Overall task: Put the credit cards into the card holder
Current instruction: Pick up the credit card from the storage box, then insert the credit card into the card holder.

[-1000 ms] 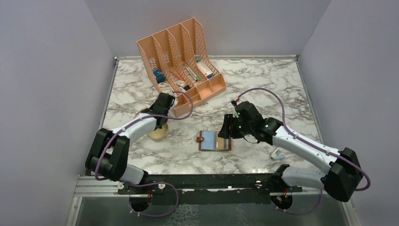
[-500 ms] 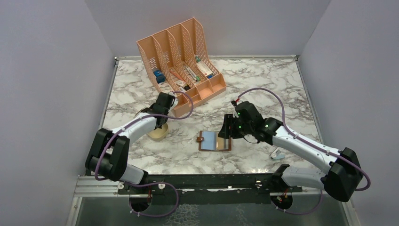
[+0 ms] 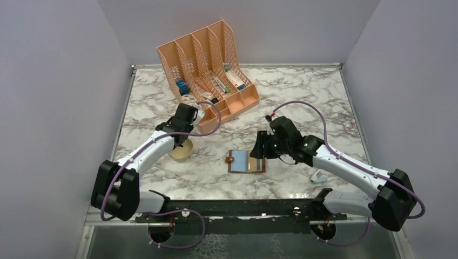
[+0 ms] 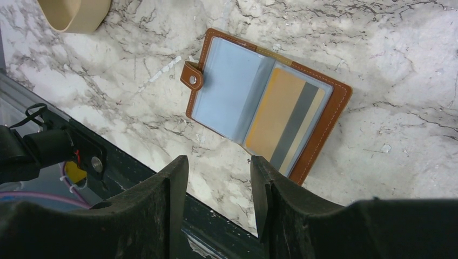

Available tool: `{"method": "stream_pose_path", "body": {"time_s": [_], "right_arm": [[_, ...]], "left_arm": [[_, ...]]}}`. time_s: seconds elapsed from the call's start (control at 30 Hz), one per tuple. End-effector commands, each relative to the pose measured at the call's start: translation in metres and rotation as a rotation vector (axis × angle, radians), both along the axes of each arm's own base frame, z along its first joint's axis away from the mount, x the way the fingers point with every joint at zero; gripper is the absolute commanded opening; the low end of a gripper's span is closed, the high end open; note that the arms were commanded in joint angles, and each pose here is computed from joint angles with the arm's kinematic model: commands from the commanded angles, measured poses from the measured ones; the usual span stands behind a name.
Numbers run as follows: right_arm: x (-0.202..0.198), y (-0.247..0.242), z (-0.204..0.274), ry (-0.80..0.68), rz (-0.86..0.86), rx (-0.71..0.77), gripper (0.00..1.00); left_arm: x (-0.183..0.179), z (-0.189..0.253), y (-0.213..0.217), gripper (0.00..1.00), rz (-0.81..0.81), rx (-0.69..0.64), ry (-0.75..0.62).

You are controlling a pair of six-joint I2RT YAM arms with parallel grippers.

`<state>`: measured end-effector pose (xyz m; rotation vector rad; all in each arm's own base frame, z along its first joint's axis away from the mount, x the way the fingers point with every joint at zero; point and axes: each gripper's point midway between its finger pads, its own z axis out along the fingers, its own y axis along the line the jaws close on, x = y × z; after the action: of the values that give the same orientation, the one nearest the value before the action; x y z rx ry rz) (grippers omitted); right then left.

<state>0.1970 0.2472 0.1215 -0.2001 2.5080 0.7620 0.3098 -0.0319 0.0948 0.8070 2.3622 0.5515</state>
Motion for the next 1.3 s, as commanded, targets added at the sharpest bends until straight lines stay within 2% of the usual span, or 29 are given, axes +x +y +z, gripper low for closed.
{"method": "stream_pose_path", "body": {"time_s": [0.0,0.17,0.4,0.67,0.77,0.93,1.03,1.27], "right_arm": [[0.004,0.003,0.0,-0.027,0.004,0.008,0.46],[0.002,0.011,0.002,-0.014,0.028,0.044,0.46],[0.005,0.02,0.01,-0.047,0.049,0.101,0.46],[-0.005,0.045,0.048,-0.119,0.158,0.307,0.46],[-0.011,0.053,0.059,-0.131,0.201,0.378,0.47],[-0.016,0.061,0.09,-0.168,0.232,0.495,0.47],[-0.019,0.064,0.108,-0.182,0.237,0.558,0.51],[-0.031,0.064,0.125,-0.205,0.278,0.659,0.55]], "left_arm": [[0.0,0.022,-0.012,0.0,0.002,-0.099,-0.033],[-0.006,0.042,-0.017,0.0,0.023,-0.179,-0.08],[-0.01,0.08,-0.049,0.0,0.058,-0.457,-0.149],[-0.024,0.113,-0.097,0.0,0.011,-0.778,-0.132],[-0.036,0.124,-0.124,0.0,-0.016,-0.945,-0.065],[-0.069,0.125,-0.171,0.0,-0.111,-1.207,0.153],[-0.09,0.12,-0.188,0.0,-0.145,-1.333,0.274],[-0.121,0.127,-0.205,0.0,-0.22,-1.544,0.376]]}}
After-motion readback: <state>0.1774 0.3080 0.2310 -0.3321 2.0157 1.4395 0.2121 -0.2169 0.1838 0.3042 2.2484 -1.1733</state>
